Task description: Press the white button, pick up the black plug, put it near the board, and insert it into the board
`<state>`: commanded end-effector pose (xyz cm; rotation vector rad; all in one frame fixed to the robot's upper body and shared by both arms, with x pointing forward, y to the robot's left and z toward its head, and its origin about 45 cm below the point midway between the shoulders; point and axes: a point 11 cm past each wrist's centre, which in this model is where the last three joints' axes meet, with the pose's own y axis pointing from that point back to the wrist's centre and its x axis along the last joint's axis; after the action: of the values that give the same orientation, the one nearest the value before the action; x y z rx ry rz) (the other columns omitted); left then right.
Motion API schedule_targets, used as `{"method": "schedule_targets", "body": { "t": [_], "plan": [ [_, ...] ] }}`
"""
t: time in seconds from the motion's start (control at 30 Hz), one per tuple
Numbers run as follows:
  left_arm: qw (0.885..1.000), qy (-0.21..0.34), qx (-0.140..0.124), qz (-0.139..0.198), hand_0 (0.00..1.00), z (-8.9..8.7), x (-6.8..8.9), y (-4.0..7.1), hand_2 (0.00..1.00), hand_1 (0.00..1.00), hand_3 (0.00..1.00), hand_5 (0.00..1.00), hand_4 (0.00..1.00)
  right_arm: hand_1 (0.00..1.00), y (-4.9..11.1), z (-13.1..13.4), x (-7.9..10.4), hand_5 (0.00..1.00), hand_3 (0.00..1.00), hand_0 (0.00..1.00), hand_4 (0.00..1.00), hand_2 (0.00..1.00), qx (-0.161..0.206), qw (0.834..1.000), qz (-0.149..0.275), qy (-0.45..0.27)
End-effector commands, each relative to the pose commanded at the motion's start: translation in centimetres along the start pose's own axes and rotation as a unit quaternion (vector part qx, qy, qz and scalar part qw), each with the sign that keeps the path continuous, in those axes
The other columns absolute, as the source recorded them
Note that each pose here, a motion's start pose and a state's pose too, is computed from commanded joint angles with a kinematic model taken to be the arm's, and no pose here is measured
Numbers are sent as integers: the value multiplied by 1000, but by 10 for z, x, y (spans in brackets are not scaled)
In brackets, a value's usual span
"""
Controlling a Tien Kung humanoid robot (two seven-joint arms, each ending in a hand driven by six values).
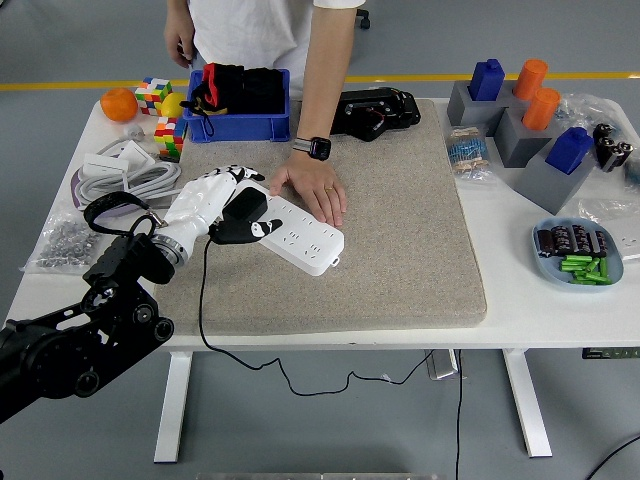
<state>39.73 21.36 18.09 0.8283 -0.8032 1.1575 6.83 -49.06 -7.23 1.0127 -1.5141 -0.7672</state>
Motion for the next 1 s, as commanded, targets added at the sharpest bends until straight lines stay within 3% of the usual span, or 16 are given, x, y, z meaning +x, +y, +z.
{"method": "schedule_targets", "body": {
  "t": [0.43, 0.57, 1.0],
  "plan": [
    [996, 55, 49, 48, 859, -32, 15, 13, 857, 909, 796, 512, 879, 478, 0, 1, 0, 387, 497, 554, 640, 494, -1, 1000, 1, 0],
    [993, 70, 70, 60, 863, -48, 16, 22, 855, 907, 796, 511, 878, 479, 0, 0, 1, 387, 498, 555, 640, 494, 0, 1000, 1, -1],
    [980, 106, 117, 117, 867, -88, 40, 47, 852, 906, 787, 505, 872, 478, 0, -4, 4, 387, 497, 554, 639, 494, 3, 1000, 4, -1]
  ]
}}
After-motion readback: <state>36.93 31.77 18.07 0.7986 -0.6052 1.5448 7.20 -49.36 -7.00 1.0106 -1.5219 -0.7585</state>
